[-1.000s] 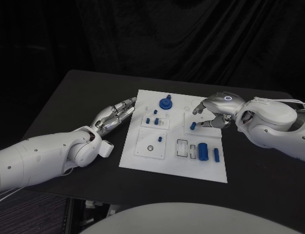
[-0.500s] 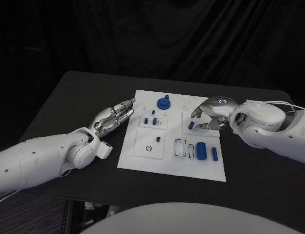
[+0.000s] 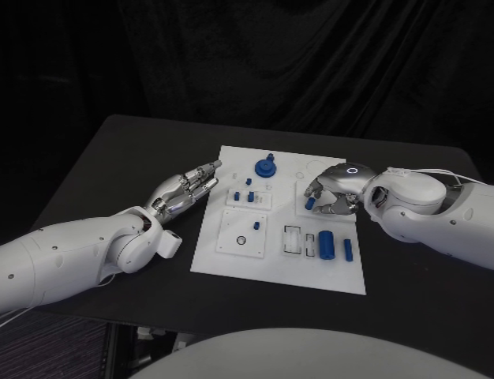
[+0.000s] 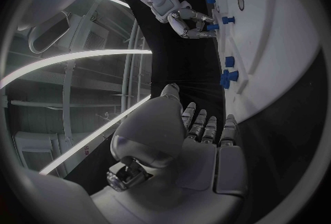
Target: Assemble the parts on the task board
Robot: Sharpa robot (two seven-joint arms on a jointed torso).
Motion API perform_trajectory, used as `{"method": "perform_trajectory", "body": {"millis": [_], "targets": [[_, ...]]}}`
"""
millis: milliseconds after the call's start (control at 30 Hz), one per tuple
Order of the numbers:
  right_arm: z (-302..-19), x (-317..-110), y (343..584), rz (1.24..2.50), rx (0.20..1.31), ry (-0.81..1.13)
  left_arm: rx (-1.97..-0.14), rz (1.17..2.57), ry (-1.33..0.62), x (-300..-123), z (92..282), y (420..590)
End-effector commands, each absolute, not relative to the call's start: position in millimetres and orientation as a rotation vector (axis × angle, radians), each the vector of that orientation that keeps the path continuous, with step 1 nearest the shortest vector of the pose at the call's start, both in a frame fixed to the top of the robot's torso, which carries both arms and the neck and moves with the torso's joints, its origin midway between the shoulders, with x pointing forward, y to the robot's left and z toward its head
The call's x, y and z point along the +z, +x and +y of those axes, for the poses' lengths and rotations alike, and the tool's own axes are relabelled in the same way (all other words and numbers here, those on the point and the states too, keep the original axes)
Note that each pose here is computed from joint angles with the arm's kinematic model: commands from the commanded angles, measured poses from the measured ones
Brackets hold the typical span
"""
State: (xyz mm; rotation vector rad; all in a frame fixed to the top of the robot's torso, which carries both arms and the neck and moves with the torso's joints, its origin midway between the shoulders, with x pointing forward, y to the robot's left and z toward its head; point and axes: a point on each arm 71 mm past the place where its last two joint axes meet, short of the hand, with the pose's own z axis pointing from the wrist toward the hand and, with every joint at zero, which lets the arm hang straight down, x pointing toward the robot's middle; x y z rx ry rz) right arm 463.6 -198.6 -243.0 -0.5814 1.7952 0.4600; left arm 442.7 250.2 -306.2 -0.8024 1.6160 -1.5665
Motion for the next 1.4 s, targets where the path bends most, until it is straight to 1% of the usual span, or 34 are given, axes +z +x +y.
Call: {"method": "perform_trajectory", "body": {"millis": [33,500,1000,1233,1400], "targets": [[-197,-246,463,1.808,0.478,-0.578,-1.721,1.444,-0.698,-292.9,247.7,439.7],[-190,-249,462,1.799,0.507,-0.588,-1.725,1.457,-0.705,-294.2,247.1,439.6],[-188,-245,460,1.745,0.542,-0.579,-1.718,1.473,-0.715,-295.7,248.2,439.7],[-187,-239,456,1.720,0.557,-0.569,-1.719,1.483,-0.720,-296.5,248.1,439.7],[-184,-227,455,1.695,0.563,-0.569,-1.716,1.489,-0.724,-297.0,248.6,439.8]]}}
